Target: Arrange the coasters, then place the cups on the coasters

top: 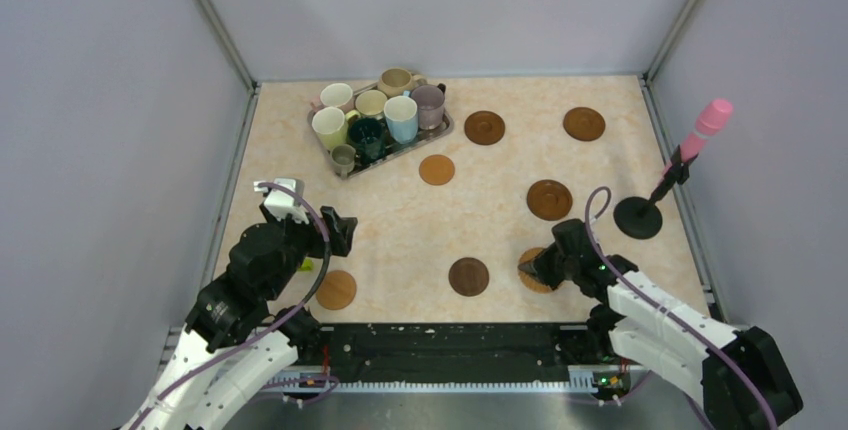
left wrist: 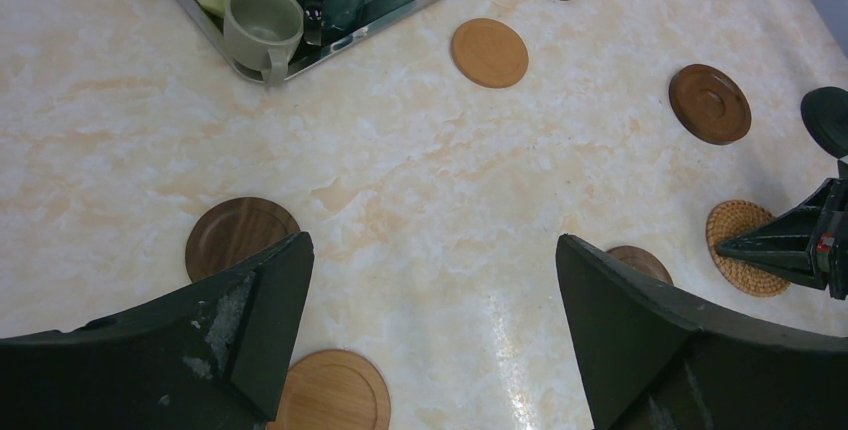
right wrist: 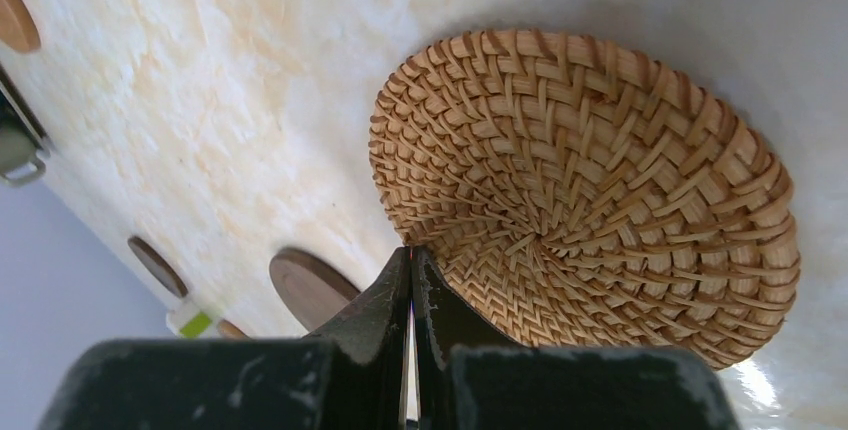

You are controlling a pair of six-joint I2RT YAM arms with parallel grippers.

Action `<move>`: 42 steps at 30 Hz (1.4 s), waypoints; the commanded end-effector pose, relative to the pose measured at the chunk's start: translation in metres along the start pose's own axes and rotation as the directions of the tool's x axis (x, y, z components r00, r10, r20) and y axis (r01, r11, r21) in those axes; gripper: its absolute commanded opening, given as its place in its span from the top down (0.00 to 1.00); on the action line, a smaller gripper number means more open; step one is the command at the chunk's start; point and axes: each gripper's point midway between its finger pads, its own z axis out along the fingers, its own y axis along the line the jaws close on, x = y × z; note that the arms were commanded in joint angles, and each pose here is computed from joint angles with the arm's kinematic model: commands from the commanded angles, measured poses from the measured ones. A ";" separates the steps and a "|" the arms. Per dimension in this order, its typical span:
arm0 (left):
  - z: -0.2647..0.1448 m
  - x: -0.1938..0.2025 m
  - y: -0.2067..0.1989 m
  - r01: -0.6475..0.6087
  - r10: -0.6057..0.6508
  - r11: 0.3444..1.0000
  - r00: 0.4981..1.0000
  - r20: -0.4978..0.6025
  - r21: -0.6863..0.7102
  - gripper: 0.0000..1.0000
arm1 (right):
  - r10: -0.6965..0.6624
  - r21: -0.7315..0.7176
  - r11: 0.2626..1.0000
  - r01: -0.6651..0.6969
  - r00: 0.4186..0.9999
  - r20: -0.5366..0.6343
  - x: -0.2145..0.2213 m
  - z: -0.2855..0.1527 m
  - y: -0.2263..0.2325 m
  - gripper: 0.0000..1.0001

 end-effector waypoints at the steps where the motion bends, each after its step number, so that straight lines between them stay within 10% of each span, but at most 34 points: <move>1: 0.000 -0.003 -0.001 0.016 -0.016 1.000 1.000 0.019 0.004 0.04 | -0.064 0.005 0.998 0.065 0.997 -0.050 0.016 0.001 0.002 1.00; 20: -0.002 -0.005 0.002 0.022 -0.021 1.000 0.999 0.037 -0.008 0.04 | -0.478 -0.192 0.862 0.468 0.878 -0.005 0.028 -0.021 0.089 1.00; 28: 0.001 -0.003 0.004 0.017 -0.016 1.000 1.000 0.024 -0.021 0.05 | -0.734 -0.276 0.654 0.704 0.679 -0.004 0.073 -0.027 0.117 0.89; 39: 0.003 -0.001 0.009 0.019 -0.019 0.998 1.000 0.009 -0.056 0.07 | -0.779 -0.334 0.605 0.723 0.624 -0.060 0.113 -0.004 0.117 0.86; 40: 0.003 -0.001 0.009 0.020 -0.019 0.998 1.000 0.011 -0.059 0.07 | -0.719 -0.270 0.675 0.686 0.694 -0.036 0.076 0.010 0.119 0.86; 42: 0.003 -0.002 0.010 0.021 -0.020 0.998 1.000 0.014 -0.062 0.07 | -0.782 -0.307 0.612 0.729 0.616 -0.096 0.114 0.006 0.102 0.86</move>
